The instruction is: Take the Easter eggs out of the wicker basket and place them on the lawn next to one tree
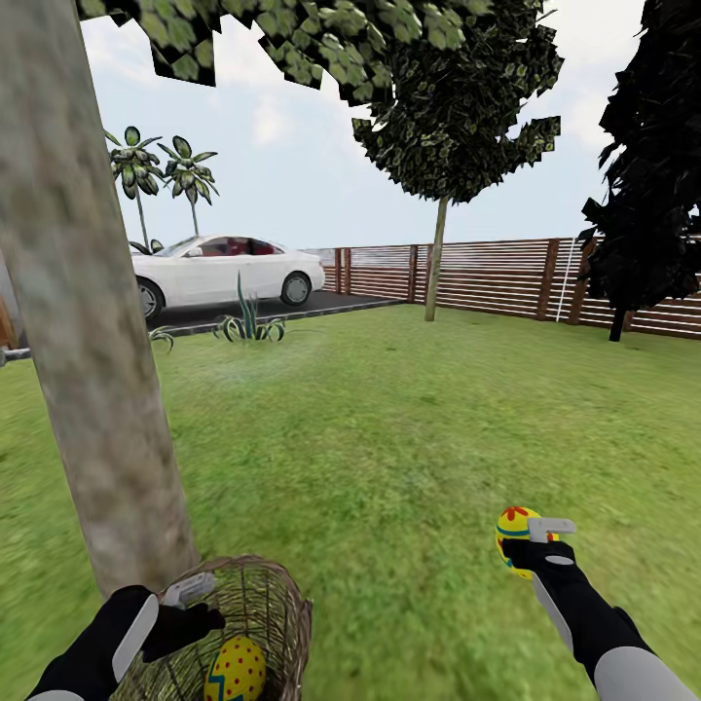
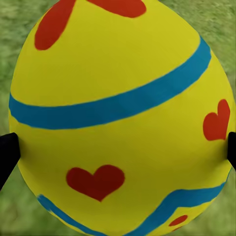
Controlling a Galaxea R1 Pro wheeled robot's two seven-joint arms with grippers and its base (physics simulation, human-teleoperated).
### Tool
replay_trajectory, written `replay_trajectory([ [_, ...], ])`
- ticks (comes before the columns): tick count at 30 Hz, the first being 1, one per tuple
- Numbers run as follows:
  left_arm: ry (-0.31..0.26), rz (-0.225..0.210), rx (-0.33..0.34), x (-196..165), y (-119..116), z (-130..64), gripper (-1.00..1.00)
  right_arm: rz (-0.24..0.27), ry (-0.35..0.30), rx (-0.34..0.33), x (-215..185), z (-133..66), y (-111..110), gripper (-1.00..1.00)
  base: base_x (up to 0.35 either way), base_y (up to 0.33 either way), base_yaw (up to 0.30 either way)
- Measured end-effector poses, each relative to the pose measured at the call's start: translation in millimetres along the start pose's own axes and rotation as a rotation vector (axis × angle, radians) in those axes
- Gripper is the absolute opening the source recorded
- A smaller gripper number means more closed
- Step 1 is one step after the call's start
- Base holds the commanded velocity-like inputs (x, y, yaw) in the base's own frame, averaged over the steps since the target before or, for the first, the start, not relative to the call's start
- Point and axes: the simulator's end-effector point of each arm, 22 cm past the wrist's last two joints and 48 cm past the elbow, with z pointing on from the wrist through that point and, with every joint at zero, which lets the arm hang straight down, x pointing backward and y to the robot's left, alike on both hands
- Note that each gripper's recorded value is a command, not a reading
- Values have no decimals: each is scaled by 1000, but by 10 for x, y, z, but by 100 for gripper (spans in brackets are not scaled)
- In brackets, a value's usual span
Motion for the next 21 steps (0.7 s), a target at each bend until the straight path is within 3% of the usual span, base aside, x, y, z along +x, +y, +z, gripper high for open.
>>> replay_trajectory([
  [13, 49, -13, -15, 161, 91, 191, 100, -14, 47, -3, 266, 144, 47, -100, 0, 0, 0],
  [21, 79, -17, -26, 270, 143, 307, 100, -10, -2, 24, 23, 193, -75, -100, 0, 0, 0],
])
